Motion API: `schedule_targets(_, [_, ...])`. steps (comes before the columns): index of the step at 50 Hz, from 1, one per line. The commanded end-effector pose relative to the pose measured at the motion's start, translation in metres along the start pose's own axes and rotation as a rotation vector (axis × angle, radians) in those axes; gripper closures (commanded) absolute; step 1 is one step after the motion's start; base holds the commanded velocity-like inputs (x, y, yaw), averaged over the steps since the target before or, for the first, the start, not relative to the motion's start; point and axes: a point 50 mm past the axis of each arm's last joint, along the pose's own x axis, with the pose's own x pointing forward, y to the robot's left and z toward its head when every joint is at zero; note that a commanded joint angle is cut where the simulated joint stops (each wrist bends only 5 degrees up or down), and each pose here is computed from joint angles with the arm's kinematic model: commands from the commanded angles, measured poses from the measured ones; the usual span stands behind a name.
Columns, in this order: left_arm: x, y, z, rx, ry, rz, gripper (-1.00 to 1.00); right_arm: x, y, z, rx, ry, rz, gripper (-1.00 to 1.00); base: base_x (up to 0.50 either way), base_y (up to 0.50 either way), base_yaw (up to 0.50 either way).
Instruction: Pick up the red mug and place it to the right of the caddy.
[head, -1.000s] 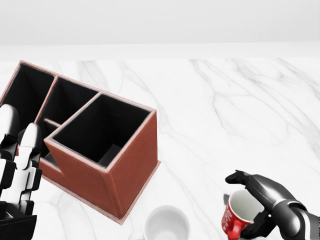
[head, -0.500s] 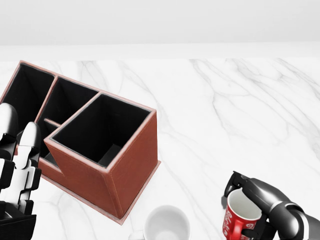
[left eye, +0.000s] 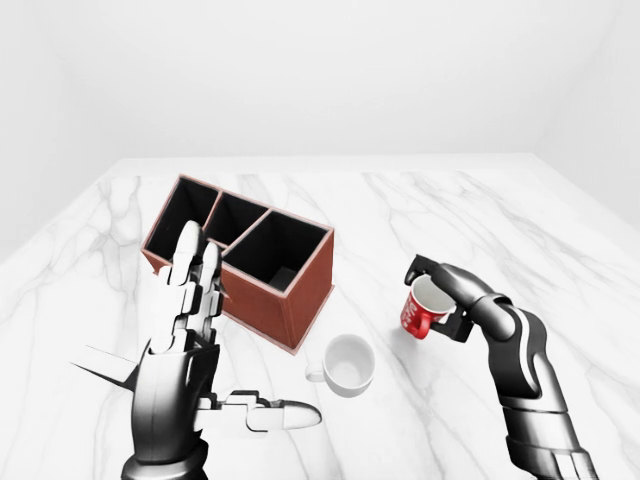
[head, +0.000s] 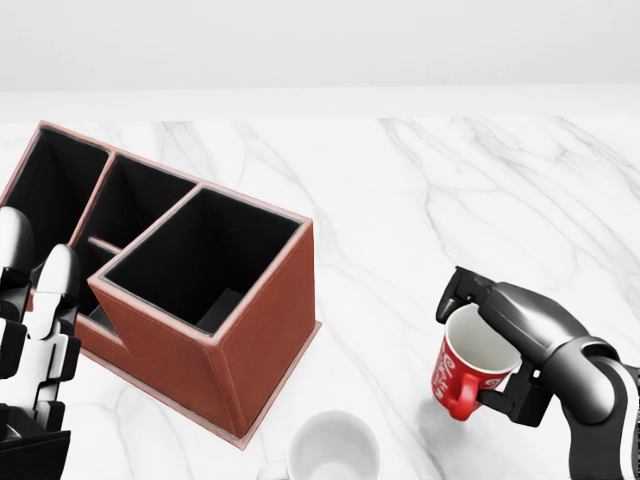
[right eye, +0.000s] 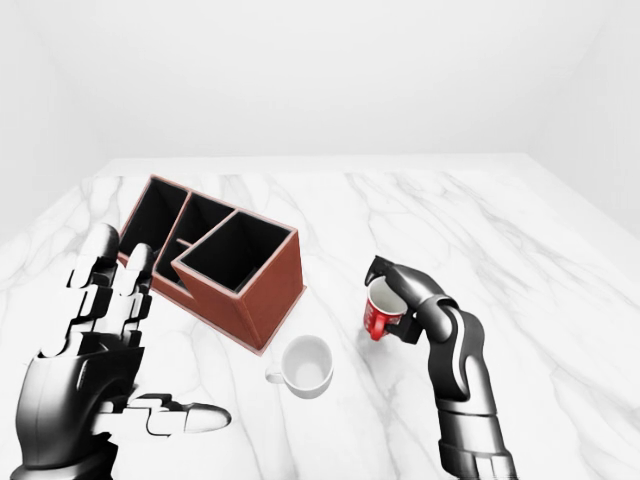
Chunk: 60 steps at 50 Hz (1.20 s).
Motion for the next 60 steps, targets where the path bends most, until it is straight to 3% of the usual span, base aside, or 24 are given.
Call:
schedule_targets(1, [0.0, 0.001, 0.001, 0.0, -0.006, 0.001, -1.0, 0.005, -0.027, 0.03, -0.109, -0.047, -0.095, 1.0, 0.0, 0.0, 0.0])
schedule_targets(19, [-0.001, 0.001, 0.003, 0.0, -0.008, 0.001, -1.0, 0.056, -0.035, 0.076, -0.196, -0.085, -0.001, 1.0, 0.0, 0.0, 0.0])
schedule_targets(27, [-0.001, 0.002, 0.002, -0.001, -0.003, 0.003, -1.0, 0.049, -0.003, 0.092, -0.259, -0.112, 0.03, 1.0, 0.0, 0.0, 0.0])
schedule_targets(40, [-0.001, 0.002, 0.003, -0.002, -0.005, 0.002, -1.0, 0.059, 0.017, 0.096, -0.238, -0.113, 0.09, 1.0, 0.0, 0.0, 0.0])
schedule_targets(49, [-0.001, 0.001, 0.003, -0.002, -0.006, -0.002, -1.0, 0.071, -0.003, 0.108, -0.206, -0.142, 0.066, 1.0, 0.0, 0.0, 0.0])
schedule_targets(60, [-0.001, 0.002, 0.003, -0.002, -0.01, 0.002, -1.0, 0.075, 0.007, 0.103, -0.19, -0.138, 0.076, 1.0, 0.0, 0.0, 0.0])
